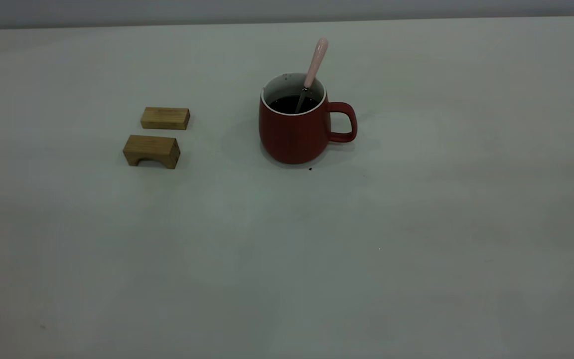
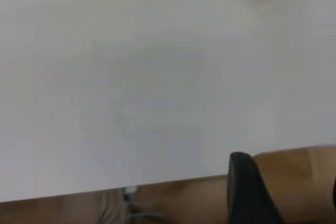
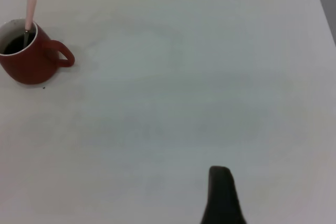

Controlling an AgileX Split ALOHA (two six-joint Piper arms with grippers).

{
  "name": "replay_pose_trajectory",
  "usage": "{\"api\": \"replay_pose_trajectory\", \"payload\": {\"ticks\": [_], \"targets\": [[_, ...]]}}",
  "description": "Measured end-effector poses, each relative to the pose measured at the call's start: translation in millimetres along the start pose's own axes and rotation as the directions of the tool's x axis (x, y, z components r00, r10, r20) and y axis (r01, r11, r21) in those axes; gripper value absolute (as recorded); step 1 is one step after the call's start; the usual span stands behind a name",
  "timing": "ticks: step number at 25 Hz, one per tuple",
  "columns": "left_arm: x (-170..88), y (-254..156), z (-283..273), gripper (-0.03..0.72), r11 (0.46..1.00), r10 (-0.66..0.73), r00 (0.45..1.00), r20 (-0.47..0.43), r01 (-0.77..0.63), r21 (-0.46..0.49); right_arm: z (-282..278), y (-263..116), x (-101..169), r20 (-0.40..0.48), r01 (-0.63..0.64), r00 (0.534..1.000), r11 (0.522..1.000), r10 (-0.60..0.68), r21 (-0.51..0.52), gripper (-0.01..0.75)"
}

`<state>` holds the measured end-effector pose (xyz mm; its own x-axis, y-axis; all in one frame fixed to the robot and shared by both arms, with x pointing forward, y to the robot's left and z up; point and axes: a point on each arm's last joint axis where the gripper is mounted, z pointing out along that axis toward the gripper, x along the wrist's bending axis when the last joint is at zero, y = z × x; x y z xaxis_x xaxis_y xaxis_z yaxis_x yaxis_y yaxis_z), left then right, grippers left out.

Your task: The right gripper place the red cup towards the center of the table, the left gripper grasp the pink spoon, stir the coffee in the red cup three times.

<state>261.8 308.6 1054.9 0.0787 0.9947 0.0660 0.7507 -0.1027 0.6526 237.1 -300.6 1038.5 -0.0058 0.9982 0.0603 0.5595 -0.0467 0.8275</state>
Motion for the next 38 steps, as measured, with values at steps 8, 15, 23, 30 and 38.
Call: {"api": "replay_pose_trajectory", "payload": {"ticks": [8,15,23,30,38], "targets": [[0,-30,-6,0.461,0.985,-0.150,0.985,-0.089,0.141,-0.102,0,0,0,0.000,0.000,1.000,1.000,0.000,0.000,0.587],[-3,-41,-13,0.461,0.969,-0.173,0.982,-0.080,0.155,-0.194,0,0,0,0.000,0.000,1.000,1.000,0.000,0.000,0.587],[-6,-44,-10,0.461,0.969,-0.176,0.983,-0.051,0.164,-0.187,0,0,0,0.000,0.000,1.000,1.000,0.000,0.000,0.587],[-6,-44,-10,0.461,0.969,-0.176,0.983,-0.051,0.164,-0.187,0,0,0,0.000,0.000,1.000,1.000,0.000,0.000,0.587],[-6,-44,-10,0.461,0.969,-0.176,0.983,-0.050,0.164,-0.186,0,0,0,0.000,0.000,1.000,1.000,0.000,0.000,0.587]]}}
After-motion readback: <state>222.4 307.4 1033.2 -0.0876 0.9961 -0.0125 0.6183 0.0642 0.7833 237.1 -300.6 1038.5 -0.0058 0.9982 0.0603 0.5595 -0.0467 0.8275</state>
